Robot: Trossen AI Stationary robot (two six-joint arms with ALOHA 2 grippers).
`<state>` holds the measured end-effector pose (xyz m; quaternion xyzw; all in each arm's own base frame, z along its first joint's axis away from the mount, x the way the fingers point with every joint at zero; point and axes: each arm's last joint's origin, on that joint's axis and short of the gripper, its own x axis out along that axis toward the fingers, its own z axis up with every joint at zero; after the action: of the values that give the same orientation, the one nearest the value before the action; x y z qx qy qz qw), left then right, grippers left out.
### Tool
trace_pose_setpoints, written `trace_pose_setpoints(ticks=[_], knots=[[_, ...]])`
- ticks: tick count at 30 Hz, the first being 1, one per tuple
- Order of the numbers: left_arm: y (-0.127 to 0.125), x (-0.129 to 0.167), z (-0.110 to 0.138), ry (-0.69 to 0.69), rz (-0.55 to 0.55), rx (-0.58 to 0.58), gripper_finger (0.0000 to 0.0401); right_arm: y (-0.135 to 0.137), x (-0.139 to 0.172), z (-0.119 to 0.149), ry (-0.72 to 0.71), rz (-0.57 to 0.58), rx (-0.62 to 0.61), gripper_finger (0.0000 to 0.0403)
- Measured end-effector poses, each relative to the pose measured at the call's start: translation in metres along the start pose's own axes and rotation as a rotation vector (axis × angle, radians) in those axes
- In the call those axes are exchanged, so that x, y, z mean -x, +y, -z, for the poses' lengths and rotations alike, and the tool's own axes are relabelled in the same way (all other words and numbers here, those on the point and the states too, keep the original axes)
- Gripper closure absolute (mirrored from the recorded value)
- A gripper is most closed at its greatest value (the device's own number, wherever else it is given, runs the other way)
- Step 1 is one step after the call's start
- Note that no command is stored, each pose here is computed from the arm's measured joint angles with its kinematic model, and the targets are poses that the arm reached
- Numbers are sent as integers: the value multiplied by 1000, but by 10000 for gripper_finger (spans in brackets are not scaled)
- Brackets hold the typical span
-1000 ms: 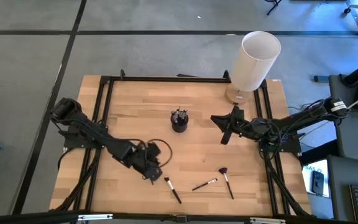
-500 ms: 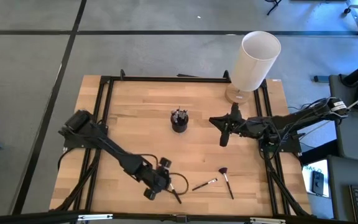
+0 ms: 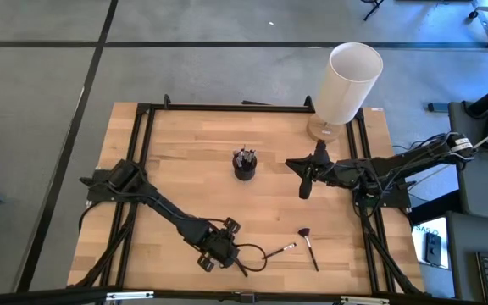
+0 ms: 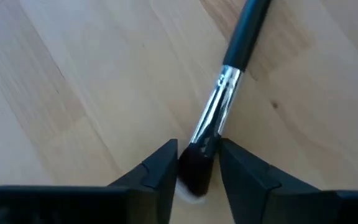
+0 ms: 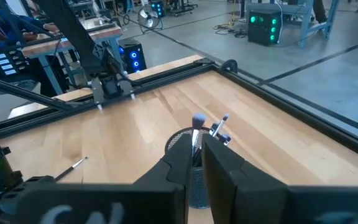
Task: Sort items
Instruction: Put the eyeshadow brush into the organizer
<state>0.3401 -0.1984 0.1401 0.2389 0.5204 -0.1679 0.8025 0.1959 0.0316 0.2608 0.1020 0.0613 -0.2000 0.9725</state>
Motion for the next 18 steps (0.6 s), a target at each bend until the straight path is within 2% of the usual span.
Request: trace_pose_setpoints(ticks=[6, 11, 15, 18], knots=[[0, 1, 3, 37, -83, -125, 352, 0, 0, 0, 2, 0, 1, 366], [2, 2, 3, 56, -166, -206, 377, 0, 0, 1, 6, 2, 5, 366], [4, 6, 3, 114, -341, -336, 379, 0, 0, 1, 13, 4, 9, 366], [7, 16, 1, 222, -517, -491, 379, -1, 0, 2, 17, 6, 9, 366]])
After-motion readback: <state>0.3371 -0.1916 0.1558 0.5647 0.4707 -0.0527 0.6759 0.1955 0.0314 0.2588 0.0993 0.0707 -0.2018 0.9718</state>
